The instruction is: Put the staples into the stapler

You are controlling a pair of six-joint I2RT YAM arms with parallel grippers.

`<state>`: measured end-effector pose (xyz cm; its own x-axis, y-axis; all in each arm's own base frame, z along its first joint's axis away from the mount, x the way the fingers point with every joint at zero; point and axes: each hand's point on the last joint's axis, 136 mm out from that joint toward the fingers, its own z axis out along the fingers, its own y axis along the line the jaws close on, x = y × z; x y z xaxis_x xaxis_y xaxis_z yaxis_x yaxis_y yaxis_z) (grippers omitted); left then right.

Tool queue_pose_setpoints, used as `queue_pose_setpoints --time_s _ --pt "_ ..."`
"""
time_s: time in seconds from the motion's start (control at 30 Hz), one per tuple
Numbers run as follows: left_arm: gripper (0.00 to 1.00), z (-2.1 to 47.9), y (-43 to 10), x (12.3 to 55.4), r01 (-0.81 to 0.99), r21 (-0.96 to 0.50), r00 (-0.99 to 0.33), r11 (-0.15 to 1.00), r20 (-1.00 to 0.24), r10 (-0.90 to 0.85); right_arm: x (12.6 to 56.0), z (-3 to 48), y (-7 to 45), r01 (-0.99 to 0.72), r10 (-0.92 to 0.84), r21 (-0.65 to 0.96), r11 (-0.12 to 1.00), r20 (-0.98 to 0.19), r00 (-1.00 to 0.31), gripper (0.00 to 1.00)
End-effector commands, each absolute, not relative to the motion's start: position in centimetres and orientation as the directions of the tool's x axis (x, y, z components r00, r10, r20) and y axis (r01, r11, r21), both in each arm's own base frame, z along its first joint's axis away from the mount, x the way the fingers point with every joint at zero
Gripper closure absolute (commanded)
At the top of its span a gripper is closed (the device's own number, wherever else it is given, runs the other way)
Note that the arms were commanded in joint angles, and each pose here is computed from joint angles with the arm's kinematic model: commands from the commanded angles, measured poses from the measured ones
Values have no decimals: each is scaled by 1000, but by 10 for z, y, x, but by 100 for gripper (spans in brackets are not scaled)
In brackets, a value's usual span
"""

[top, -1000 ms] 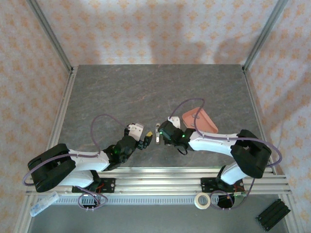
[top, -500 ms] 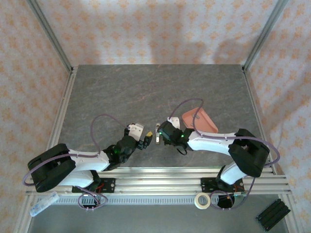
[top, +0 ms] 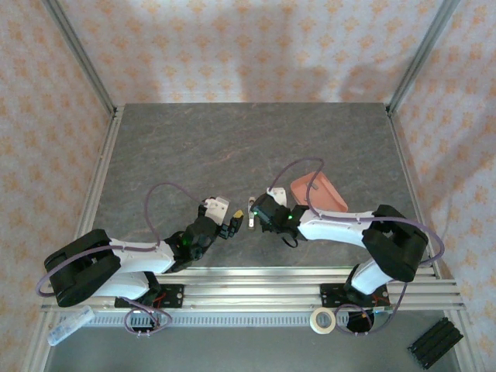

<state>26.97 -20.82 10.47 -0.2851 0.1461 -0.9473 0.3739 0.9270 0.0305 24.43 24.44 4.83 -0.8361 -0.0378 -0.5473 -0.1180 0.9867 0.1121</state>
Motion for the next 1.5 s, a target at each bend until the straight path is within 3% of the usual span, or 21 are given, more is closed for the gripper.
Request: queue_pose_setpoints --time_s 0.0,0.43,0.63,1.07,1.23,1.47 --pt "18 110 -209 275 358 13 -278 934 -953 120 240 41 240 -104 -34 100 990 -538 -842 84" --pt "18 111 -209 274 357 9 -278 934 -954 116 238 37 238 -100 -34 97 990 -529 -848 84" --pt "18 112 -208 274 356 9 -276 934 -954 114 244 47 240 -98 -33 89 991 -548 -836 73" --pt "18 119 -209 275 358 8 -265 934 -958 110 259 116 233 -94 36 172 981 -631 -775 65" --pt "18 121 -212 277 360 8 -266 933 -958 111 267 129 200 -40 97 221 974 -573 -814 63" --pt "18 123 -217 281 365 20 -255 931 -959 121 274 115 120 -9 13 64 998 -343 -939 62"
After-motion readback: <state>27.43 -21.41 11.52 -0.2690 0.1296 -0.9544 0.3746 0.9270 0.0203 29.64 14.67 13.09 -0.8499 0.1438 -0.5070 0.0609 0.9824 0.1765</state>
